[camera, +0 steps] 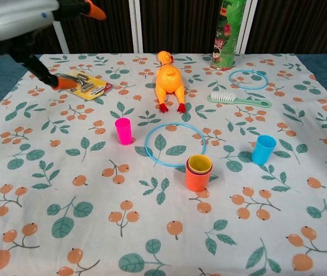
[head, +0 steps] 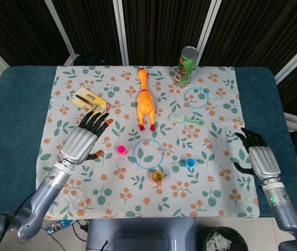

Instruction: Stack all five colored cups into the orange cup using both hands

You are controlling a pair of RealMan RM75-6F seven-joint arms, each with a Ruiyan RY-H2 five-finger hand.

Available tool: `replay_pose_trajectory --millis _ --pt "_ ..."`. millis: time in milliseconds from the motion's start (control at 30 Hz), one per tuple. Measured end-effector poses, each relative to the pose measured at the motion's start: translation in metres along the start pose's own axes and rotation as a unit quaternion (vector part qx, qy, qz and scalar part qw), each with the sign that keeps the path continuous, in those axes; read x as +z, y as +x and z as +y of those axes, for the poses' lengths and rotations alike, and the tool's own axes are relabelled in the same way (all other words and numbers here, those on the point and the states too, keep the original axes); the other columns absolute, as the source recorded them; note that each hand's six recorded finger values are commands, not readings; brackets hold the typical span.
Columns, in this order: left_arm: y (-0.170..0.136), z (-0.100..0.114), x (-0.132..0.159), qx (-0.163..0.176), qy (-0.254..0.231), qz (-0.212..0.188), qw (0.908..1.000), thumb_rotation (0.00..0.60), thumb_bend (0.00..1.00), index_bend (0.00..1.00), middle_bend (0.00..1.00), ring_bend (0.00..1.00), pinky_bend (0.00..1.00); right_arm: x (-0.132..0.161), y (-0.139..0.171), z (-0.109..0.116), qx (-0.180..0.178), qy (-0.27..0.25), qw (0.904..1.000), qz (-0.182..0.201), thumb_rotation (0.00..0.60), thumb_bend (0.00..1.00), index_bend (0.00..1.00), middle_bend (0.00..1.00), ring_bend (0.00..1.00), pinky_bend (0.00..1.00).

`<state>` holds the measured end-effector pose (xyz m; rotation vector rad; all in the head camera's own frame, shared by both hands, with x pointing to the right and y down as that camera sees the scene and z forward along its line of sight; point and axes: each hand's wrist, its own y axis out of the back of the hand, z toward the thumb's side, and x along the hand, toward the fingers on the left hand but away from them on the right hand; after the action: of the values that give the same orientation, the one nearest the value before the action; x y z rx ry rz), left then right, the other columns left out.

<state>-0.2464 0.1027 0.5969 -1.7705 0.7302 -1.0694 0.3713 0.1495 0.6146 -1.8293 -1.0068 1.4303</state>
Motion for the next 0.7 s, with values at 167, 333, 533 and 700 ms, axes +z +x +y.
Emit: replay_pose_trajectory --millis 167,333,533,700 --pt "-0.026 0.012 -0.04 0.037 -0.009 0.045 0.9982 0.6 0.17 0.08 0.0 0.0 0.0 0.027 -0.018 -0.008 0.046 -0.001 0.9986 0.025 0.6 0.33 0.16 0.0 0.0 0.08" --pt "-0.048 0.015 -0.072 0.059 -0.034 0.066 0.9955 0.6 0.17 0.09 0.0 0.0 0.0 0.053 -0.032 -0.021 0.084 -0.003 0.9954 0.045 0.6 0.33 0.21 0.0 0.0 0.08" --pt "-0.067 0.013 -0.106 0.066 -0.028 0.084 0.9939 0.6 0.17 0.08 0.0 0.0 0.0 0.078 -0.041 -0.043 0.108 -0.015 0.9922 0.061 0.6 0.33 0.24 0.0 0.0 0.08" --pt "-0.072 0.009 -0.116 0.063 -0.024 0.089 0.9937 0.6 0.17 0.08 0.0 0.0 0.0 0.087 -0.046 -0.057 0.117 -0.013 0.9908 0.066 0.6 0.33 0.26 0.0 0.0 0.08"
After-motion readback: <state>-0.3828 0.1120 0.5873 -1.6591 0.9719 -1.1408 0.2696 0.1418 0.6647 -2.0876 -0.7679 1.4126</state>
